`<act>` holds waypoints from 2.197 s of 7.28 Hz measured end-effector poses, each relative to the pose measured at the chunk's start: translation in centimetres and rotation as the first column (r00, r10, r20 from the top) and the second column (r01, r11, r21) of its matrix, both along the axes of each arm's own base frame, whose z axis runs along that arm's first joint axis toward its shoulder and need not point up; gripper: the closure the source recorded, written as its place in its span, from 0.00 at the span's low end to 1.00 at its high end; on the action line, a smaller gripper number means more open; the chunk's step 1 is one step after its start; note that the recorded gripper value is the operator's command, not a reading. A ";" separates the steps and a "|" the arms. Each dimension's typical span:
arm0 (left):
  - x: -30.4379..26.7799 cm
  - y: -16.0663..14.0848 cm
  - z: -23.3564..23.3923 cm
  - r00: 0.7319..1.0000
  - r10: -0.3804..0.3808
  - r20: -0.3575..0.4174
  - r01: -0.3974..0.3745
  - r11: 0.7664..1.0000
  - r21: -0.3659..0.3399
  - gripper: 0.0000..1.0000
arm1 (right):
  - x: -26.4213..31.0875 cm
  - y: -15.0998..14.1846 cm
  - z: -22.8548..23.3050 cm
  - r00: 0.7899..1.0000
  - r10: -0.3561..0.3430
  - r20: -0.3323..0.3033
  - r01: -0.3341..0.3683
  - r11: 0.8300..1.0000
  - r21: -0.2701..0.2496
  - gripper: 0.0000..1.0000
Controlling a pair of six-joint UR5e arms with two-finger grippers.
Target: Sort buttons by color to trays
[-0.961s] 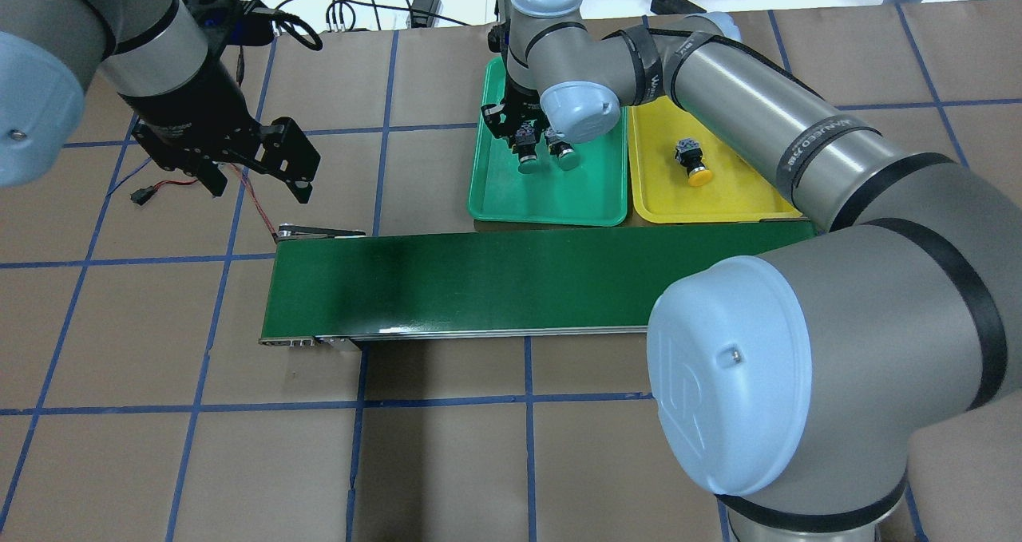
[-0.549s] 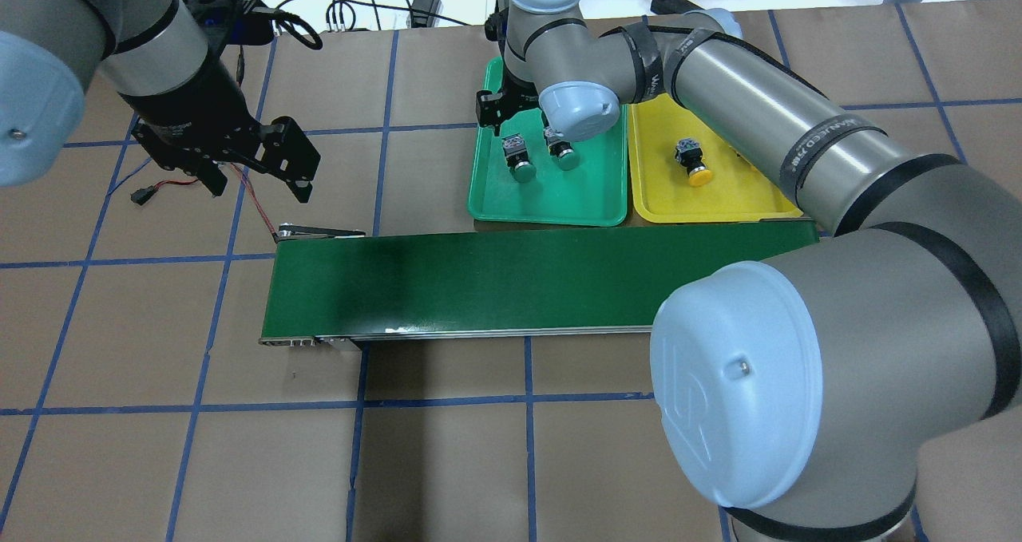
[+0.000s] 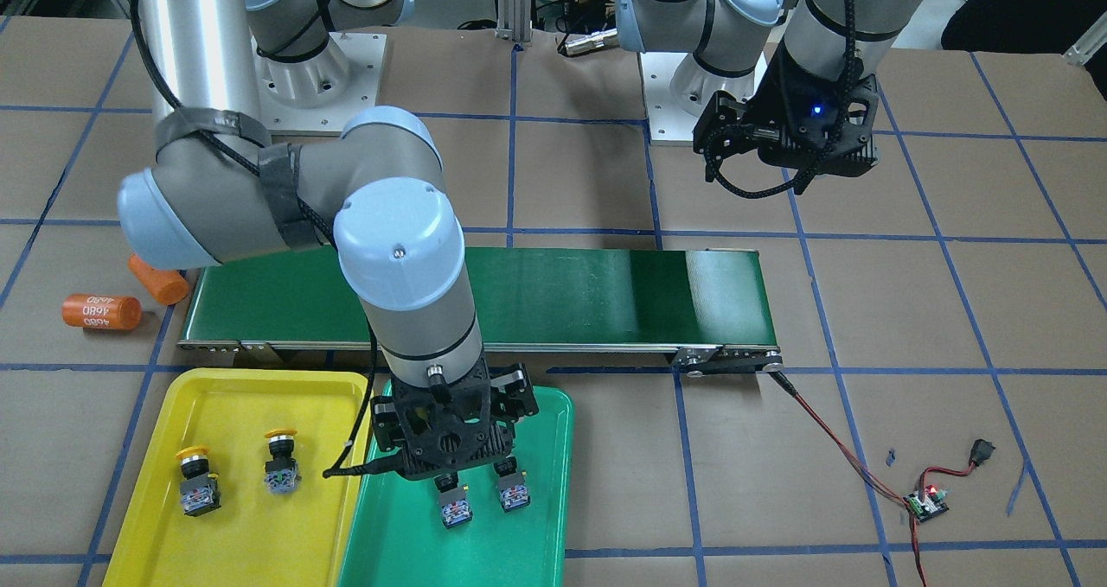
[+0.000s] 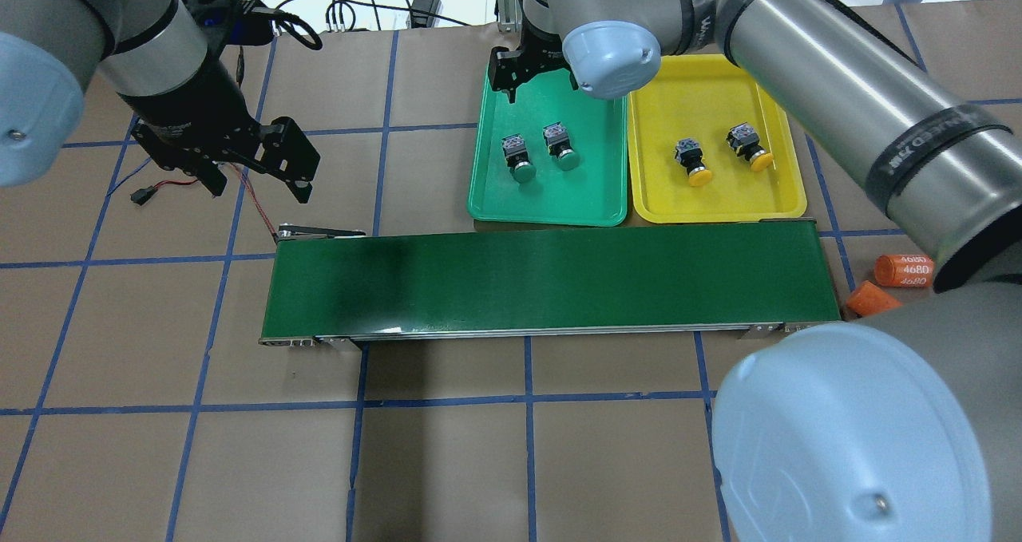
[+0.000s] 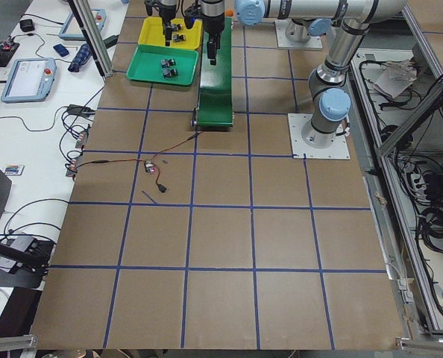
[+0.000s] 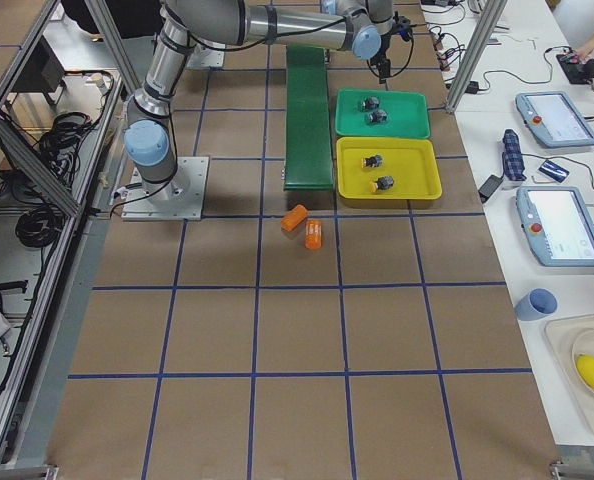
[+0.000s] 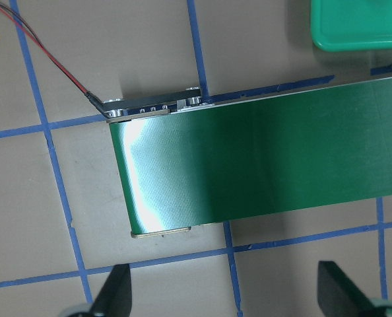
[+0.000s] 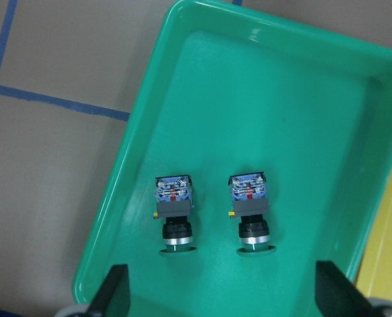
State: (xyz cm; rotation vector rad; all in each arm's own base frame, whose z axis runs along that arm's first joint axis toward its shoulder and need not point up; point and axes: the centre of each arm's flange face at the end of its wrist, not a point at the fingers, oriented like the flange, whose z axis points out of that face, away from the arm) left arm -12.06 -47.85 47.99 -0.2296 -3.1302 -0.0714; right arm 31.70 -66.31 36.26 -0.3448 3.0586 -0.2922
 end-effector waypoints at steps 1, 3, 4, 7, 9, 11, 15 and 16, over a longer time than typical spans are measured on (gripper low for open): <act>0.0 0.0 0.1 1.000 0.000 0.000 0.000 1.000 -0.001 0.00 | -1.1 1.3 2.5 1.000 -0.010 -0.017 0.010 1.000 0.018 0.00; 0.0 0.2 0.2 1.000 0.000 0.001 0.000 1.000 -0.004 0.00 | -4.0 4.0 7.2 0.999 -0.039 -0.038 0.042 0.997 0.065 0.00; 0.0 0.2 0.3 1.000 0.000 0.001 0.000 1.000 -0.005 0.00 | -5.2 5.7 9.2 0.998 -0.049 -0.049 0.053 0.995 0.081 0.00; 0.0 0.2 0.3 1.000 0.001 0.002 -0.001 1.000 -0.005 0.00 | -9.9 12.8 10.9 0.992 -0.077 -0.097 0.087 0.991 0.101 0.00; 0.0 0.2 0.3 1.000 0.001 0.003 -0.001 1.000 -0.005 0.00 | -12.1 17.7 10.1 0.990 -0.086 -0.109 0.099 0.988 0.119 0.00; 0.0 0.2 0.3 1.000 0.001 0.003 -0.001 1.000 -0.005 0.00 | -12.6 19.7 10.7 0.990 -0.097 -0.098 0.108 0.988 0.110 0.00; 0.0 0.2 0.3 1.000 0.001 0.000 -0.001 1.000 -0.006 0.00 | -12.2 21.1 12.3 0.994 -0.100 -0.050 0.105 0.989 0.100 0.00; 0.0 0.2 0.3 1.000 0.001 0.000 -0.001 1.000 -0.006 0.00 | -12.2 21.2 12.4 0.994 -0.100 -0.046 0.105 0.989 0.103 0.00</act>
